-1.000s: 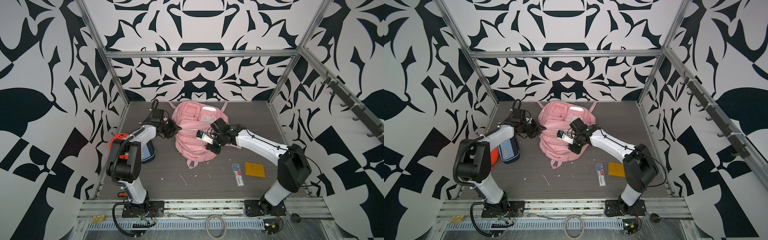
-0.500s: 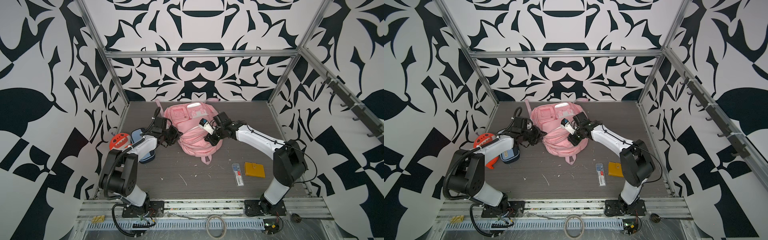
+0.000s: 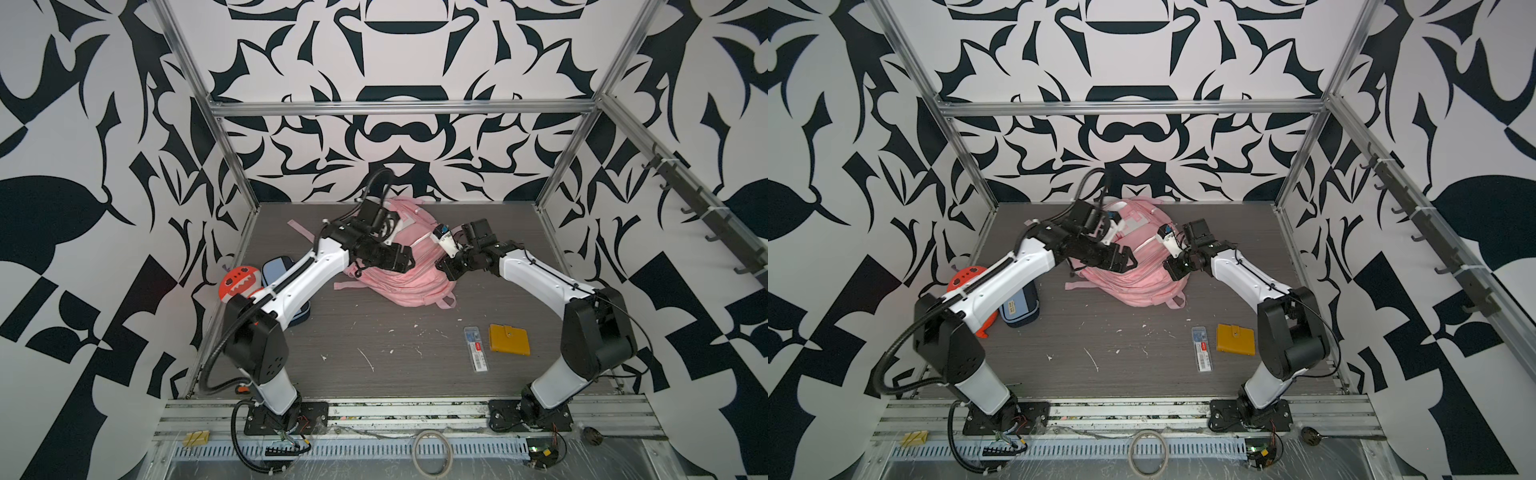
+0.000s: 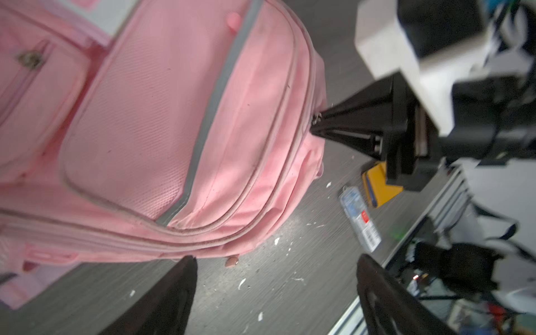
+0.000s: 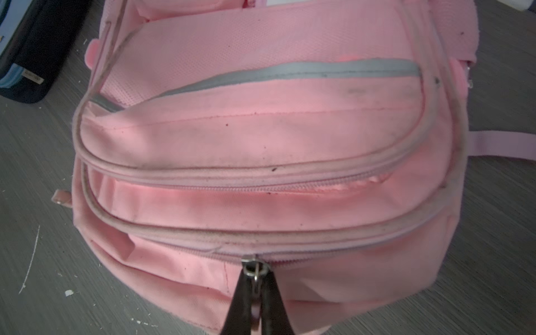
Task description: Pack the student bag
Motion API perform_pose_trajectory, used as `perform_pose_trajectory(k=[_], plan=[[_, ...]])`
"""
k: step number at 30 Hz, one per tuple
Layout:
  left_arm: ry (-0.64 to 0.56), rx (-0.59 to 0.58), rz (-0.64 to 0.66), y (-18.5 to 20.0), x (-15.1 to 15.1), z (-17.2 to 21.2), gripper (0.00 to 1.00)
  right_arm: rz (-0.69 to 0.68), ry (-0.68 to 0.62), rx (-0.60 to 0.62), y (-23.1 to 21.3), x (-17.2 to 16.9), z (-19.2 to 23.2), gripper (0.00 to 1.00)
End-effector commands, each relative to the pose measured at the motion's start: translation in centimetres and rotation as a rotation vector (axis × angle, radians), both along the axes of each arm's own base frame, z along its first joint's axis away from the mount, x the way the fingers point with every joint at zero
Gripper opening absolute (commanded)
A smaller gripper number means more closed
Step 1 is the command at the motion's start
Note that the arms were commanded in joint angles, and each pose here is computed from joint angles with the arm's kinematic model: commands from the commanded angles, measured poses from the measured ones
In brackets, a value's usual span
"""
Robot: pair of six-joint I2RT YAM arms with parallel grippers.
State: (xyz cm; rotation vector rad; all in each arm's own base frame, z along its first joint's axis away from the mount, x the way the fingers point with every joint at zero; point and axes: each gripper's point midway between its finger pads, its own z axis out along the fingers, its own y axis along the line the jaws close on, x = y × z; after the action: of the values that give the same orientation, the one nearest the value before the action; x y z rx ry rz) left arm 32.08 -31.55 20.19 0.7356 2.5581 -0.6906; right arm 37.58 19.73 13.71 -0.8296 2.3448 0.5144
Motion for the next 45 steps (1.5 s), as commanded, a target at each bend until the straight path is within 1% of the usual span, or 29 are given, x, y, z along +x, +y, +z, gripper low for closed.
perform_pose_trajectory(k=[1, 3, 4, 7, 10, 12, 14, 16, 19, 20, 22, 23, 25, 28, 29, 30, 31, 34, 36, 38, 40, 41, 45], plan=[[-0.012, 0.231, -0.135, 0.6, 0.3, -4.2, 0.87, -0.005, -0.062, 0.075, 0.1, 0.3, 2.7, 0.00], [-0.031, 0.217, -0.123, -0.9, 2.0, -4.4, 0.86, -0.018, -0.054, 0.082, -0.2, 0.3, 2.4, 0.00], [-0.035, 0.218, -0.109, -1.4, 2.8, -4.6, 0.82, -0.027, -0.051, 0.086, -0.4, 0.3, 2.2, 0.00], [-0.046, 0.235, -0.103, -2.8, 4.2, -5.6, 0.78, -0.045, -0.050, 0.092, -0.6, 0.5, 2.0, 0.00], [-0.064, 0.272, -0.128, -3.7, 4.6, -6.6, 0.71, -0.052, -0.047, 0.089, -0.7, 0.5, 1.7, 0.00], [-0.076, 0.297, -0.131, -3.8, 4.9, -7.4, 0.62, -0.056, -0.043, 0.085, -0.8, 0.5, 1.6, 0.00], [-0.087, 0.308, -0.136, -4.0, 5.2, -7.9, 0.57, -0.059, -0.042, 0.086, -1.0, 0.5, 1.5, 0.00], [-0.123, 0.341, -0.151, -4.3, 5.3, -8.3, 0.56, -0.061, -0.038, 0.087, -1.1, 0.4, 1.4, 0.00], [-0.181, 0.390, -0.197, -4.8, 4.9, -9.2, 0.56, -0.072, -0.036, 0.100, -1.3, 0.6, 1.4, 0.00], [-0.196, 0.408, -0.206, -4.8, 4.8, -9.5, 0.58, -0.074, -0.037, 0.103, -1.3, 0.7, 1.5, 0.00], [-0.233, 0.428, -0.207, -4.8, 4.9, -10.0, 0.57, -0.081, -0.043, 0.112, -1.3, 0.9, 1.7, 0.00], [-0.234, 0.431, -0.205, -4.8, 4.9, -10.2, 0.53, -0.084, -0.044, 0.114, -1.4, 0.9, 1.8, 0.00], [-0.234, 0.431, -0.196, -4.8, 4.9, -10.3, 0.39, -0.087, -0.047, 0.116, -1.4, 1.0, 1.9, 0.00], [-0.243, 0.416, -0.179, -5.0, 5.2, -9.9, 0.21, -0.088, -0.049, 0.117, -1.5, 1.0, 2.0, 0.00], [-0.242, 0.406, -0.173, -5.1, 5.2, -9.7, 0.11, -0.088, -0.047, 0.117, -1.5, 0.9, 1.9, 0.00], [-0.239, 0.392, -0.167, -5.3, 5.3, -9.4, 0.02, -0.088, -0.049, 0.118, -1.6, 0.9, 1.9, 0.00], [-0.231, 0.369, -0.159, -5.5, 5.3, -9.0, 0.00, -0.085, -0.047, 0.119, -1.6, 0.8, 1.9, 0.00], [-0.166, 0.236, -0.132, -6.4, 5.1, -7.1, 0.00, -0.069, -0.043, 0.116, -1.5, 0.4, 1.8, 0.00], [-0.097, 0.107, -0.073, -6.6, 5.4, -5.0, 0.00, -0.050, -0.036, 0.115, -1.5, -0.2, 1.7, 0.00], [-0.014, -0.054, -0.001, -6.5, 6.0, -2.4, 0.00, -0.022, -0.048, 0.121, -1.4, -1.0, 1.8, 0.00], [0.046, -0.181, 0.063, -6.2, 6.7, -0.2, 0.00, 0.020, -0.066, 0.128, -1.1, -2.0, 2.0, 0.00], [0.071, -0.229, 0.087, -6.0, 7.0, 0.8, 0.00, 0.041, -0.074, 0.133, -1.0, -2.5, 2.1, 0.00], [0.141, -0.327, 0.148, -5.6, 7.9, 3.0, 0.00, 0.118, -0.113, 0.159, -0.2, -4.3, 3.0, 0.00]])
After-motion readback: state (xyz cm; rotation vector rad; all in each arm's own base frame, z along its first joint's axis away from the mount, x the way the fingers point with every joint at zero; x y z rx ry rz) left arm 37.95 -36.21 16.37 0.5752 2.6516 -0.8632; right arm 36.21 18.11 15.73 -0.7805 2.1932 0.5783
